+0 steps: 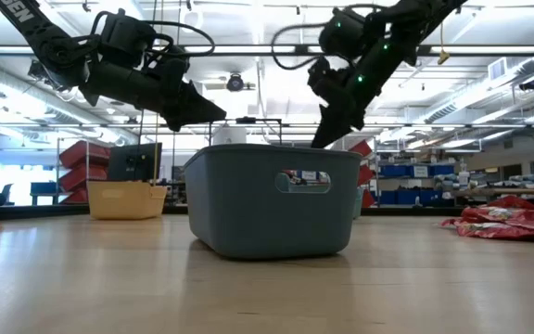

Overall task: Sort candy
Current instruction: Put the red chocolate bar into the green bin

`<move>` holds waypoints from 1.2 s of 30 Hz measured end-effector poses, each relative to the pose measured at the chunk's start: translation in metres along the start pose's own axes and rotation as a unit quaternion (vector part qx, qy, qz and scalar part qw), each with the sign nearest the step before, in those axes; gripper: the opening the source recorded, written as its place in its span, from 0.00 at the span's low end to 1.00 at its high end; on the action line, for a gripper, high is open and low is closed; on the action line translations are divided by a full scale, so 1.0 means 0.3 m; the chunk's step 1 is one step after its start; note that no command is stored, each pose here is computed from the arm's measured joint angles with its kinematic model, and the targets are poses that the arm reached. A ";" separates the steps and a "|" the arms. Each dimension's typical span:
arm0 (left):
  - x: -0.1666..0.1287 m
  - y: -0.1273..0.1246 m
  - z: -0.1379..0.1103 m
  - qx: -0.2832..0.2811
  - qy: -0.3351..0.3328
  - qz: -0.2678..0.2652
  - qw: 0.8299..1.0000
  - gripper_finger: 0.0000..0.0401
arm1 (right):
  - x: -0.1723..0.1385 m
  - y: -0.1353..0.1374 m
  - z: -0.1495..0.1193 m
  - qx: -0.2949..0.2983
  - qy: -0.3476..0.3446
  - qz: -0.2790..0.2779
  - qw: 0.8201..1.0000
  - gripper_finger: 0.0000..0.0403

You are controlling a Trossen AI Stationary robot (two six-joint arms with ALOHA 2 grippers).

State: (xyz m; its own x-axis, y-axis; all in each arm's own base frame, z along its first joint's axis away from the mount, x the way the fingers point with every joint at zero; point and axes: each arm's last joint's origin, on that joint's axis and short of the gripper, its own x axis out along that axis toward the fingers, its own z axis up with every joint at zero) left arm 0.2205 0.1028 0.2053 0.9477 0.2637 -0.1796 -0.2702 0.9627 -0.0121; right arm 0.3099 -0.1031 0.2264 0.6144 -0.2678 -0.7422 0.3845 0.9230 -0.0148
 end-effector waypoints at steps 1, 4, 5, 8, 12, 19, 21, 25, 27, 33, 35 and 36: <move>0.000 0.000 0.000 0.000 0.000 -0.001 1.000 0.15 | -0.001 0.020 -0.001 -0.007 0.000 0.009 1.000 0.07; 0.000 0.000 -0.001 0.001 0.001 -0.001 1.000 0.15 | -0.007 0.083 -0.005 -0.027 -0.001 0.031 0.999 0.15; 0.000 -0.001 -0.002 0.001 0.003 -0.001 1.000 0.15 | -0.005 0.104 -0.009 -0.032 0.001 0.037 0.999 0.18; 0.000 -0.001 -0.006 0.000 0.010 -0.001 1.000 0.15 | 0.017 0.170 -0.030 -0.042 0.015 0.054 0.998 0.30; 0.000 -0.001 -0.009 -0.001 0.014 -0.002 1.000 0.15 | 0.072 0.224 -0.058 -0.041 0.031 0.046 0.998 0.44; 0.000 -0.001 -0.010 -0.001 0.015 -0.001 1.000 0.15 | 0.197 0.234 -0.101 -0.043 0.046 0.000 0.998 0.56; 0.000 -0.001 -0.010 -0.001 0.016 -0.001 1.000 0.15 | 0.218 0.222 -0.105 -0.038 0.045 -0.016 0.998 0.56; 0.000 -0.001 -0.013 -0.002 0.020 -0.001 1.000 0.15 | 0.259 0.196 -0.123 -0.032 0.063 -0.019 0.997 0.53; 0.000 -0.001 -0.014 -0.002 0.021 -0.001 1.000 0.15 | 0.278 0.187 -0.134 -0.029 0.073 -0.021 0.997 0.52; 0.000 -0.001 -0.015 -0.001 0.022 -0.001 1.000 0.15 | 0.286 0.180 -0.137 -0.024 0.076 -0.017 0.997 0.43; 0.000 -0.001 -0.015 -0.001 0.023 -0.001 1.000 0.15 | 0.277 0.185 -0.131 -0.025 0.071 -0.015 0.997 0.37; 0.000 -0.001 -0.015 -0.001 0.023 -0.001 1.000 0.15 | 0.272 0.187 -0.127 -0.025 0.067 -0.012 0.997 0.34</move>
State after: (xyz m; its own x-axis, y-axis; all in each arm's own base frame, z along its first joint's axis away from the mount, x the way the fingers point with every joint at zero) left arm 0.2198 0.1022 0.2009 0.9394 0.2590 -0.2246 -0.2690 0.9630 -0.0143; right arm 0.3553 -0.0626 0.1395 0.5057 -0.2537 -0.8246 0.3611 0.9303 -0.0648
